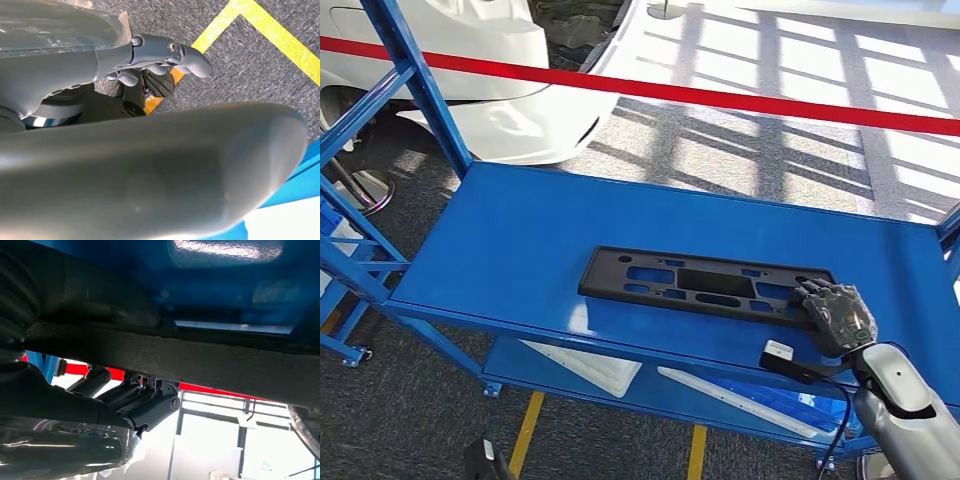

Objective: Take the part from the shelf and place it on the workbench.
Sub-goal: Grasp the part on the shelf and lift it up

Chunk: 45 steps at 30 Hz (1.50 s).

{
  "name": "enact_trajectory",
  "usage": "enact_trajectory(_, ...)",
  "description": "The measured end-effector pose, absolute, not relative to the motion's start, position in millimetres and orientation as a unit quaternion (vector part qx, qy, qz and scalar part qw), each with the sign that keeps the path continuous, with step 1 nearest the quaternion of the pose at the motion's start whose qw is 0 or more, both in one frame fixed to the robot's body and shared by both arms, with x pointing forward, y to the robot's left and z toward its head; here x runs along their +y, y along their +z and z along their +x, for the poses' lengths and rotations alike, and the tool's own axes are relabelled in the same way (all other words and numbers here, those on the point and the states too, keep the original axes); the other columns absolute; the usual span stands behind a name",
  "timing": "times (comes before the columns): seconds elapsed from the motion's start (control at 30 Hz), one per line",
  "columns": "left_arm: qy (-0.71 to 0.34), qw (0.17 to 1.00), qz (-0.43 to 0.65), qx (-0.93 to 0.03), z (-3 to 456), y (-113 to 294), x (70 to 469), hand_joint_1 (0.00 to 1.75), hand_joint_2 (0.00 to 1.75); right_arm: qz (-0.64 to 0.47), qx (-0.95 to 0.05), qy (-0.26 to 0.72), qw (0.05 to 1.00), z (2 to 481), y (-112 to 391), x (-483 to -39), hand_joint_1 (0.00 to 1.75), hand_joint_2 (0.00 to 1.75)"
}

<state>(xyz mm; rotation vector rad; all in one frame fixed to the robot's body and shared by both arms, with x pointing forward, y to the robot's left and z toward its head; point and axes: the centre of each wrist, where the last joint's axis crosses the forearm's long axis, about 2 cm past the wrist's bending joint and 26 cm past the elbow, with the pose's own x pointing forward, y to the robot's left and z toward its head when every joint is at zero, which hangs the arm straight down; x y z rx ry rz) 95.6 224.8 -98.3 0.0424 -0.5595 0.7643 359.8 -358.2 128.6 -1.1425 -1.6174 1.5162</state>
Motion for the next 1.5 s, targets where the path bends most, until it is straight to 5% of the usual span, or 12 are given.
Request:
enact_trajectory(0.73,0.370,0.888,0.046,-0.269,89.2,-99.7,225.6,0.00,0.00,-0.565,-0.673,0.459,0.131,266.4,157.9,-326.8,1.75,1.75)
enact_trajectory(1.27,0.392,0.876,0.061,-0.274,77.8,-102.1,227.3,0.00,0.00,-0.613,-0.711,0.318,0.133,187.2,190.5,-282.0,1.75,1.75)
enact_trajectory(1.4,0.398,0.873,0.058,-0.275,76.6,-102.4,227.7,0.00,1.75,-0.628,-0.708,0.294,0.135,176.2,201.1,-280.2,1.75,1.75)
enact_trajectory(1.5,0.402,0.870,0.055,-0.280,76.2,-102.5,227.7,0.00,1.75,-0.636,-0.707,0.277,0.138,170.6,207.5,-278.4,1.75,1.75)
